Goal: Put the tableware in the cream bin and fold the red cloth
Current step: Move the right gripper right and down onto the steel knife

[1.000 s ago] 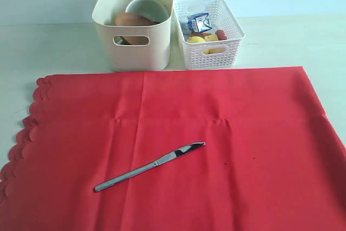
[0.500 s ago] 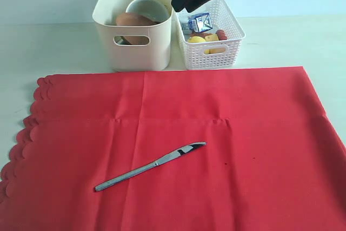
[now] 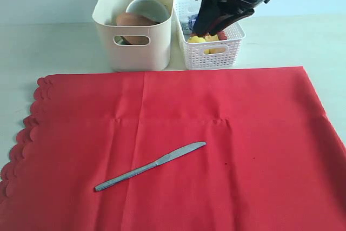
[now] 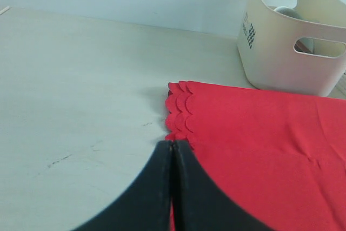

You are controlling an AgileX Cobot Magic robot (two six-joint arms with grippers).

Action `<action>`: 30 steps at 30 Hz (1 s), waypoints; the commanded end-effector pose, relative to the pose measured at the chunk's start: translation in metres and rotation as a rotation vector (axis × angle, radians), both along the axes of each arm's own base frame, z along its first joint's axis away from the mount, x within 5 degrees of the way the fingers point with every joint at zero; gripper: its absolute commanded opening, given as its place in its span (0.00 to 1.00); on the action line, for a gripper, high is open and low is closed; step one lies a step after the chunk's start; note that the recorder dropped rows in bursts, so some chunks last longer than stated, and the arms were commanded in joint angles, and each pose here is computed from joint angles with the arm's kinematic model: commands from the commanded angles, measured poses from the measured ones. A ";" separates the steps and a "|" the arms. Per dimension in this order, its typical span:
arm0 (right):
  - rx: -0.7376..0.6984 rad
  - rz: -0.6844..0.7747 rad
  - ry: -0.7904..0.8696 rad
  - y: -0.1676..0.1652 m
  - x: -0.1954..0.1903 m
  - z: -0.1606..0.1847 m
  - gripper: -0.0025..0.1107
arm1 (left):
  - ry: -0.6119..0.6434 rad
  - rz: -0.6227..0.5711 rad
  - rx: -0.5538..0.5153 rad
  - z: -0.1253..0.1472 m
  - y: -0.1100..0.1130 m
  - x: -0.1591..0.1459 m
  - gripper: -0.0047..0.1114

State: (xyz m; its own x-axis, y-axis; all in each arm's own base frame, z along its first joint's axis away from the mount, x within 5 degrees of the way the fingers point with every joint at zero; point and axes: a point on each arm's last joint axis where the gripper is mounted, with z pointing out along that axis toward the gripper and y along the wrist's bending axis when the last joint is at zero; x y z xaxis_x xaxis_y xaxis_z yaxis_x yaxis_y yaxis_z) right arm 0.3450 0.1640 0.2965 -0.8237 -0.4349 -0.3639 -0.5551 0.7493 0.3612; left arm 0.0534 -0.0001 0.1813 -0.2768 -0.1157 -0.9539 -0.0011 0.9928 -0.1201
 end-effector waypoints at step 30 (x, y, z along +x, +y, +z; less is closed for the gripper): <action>0.127 0.587 -0.102 0.053 -0.113 -0.020 0.29 | -0.007 -0.001 -0.005 0.000 0.000 0.000 0.04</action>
State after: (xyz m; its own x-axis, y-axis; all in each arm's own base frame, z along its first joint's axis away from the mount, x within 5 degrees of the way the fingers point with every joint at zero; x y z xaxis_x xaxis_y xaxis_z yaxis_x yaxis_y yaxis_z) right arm 0.2367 0.2075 0.2842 -0.4581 -0.7246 -0.5149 -0.8841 0.3114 0.3484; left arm 0.0534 -0.0001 0.1813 -0.2768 -0.1157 -0.9539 -0.0011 0.9928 -0.1201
